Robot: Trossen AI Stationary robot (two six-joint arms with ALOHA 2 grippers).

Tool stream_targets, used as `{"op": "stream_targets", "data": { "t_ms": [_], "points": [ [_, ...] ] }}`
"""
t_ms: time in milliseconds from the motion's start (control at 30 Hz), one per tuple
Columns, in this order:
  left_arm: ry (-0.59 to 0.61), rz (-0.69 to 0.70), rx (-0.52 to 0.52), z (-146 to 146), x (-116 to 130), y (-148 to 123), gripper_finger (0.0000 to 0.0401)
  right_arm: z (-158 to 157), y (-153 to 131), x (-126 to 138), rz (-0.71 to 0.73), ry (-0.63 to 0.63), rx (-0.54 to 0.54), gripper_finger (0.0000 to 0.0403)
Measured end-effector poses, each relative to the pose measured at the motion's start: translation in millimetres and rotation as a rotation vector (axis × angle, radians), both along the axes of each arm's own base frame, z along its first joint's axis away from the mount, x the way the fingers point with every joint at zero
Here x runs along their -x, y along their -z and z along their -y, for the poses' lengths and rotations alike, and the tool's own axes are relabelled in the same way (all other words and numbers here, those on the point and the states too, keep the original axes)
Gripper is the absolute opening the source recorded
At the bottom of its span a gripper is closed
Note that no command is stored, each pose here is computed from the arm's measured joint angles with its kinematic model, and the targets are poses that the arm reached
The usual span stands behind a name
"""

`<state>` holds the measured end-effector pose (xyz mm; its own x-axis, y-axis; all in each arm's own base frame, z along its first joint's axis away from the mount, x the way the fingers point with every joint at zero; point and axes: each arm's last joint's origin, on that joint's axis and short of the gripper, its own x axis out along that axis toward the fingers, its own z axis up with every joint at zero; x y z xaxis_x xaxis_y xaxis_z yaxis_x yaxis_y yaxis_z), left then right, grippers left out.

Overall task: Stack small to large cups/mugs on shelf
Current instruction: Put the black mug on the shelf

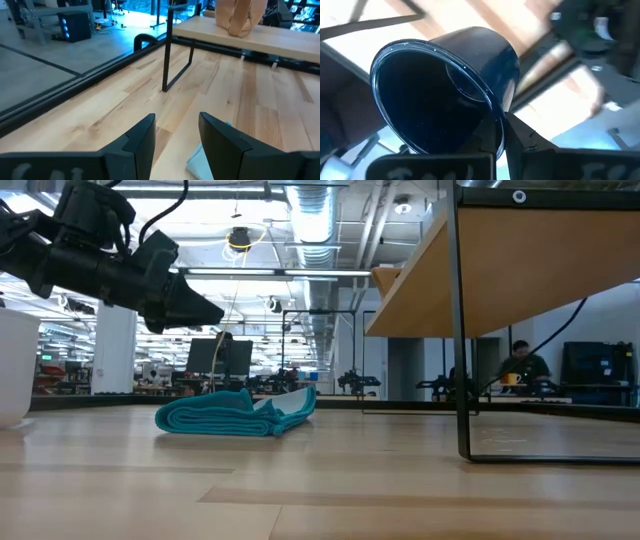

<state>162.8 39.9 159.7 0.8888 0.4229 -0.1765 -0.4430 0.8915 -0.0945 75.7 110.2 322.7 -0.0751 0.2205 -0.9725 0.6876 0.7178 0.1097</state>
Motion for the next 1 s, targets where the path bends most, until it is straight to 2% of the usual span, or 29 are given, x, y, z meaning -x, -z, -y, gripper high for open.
{"op": "stream_targets", "data": {
  "t_ms": [133, 333, 1000],
  "points": [
    [0.000, -0.004, 0.001, 0, 0, 0, 0.0142, 3, -14, 2, 0.050, 0.015, -0.027, 0.0029],
    [0.000, -0.004, 0.001, 0, 0, 0, 0.0142, 12, -25, 3, 0.178, 0.038, 0.001, 0.0029],
    [0.027, -0.057, 0.017, 1, 1, 6, 0.0142, 39, -33, 4, 0.288, 0.115, -0.013, 0.0028]
  ]
}}
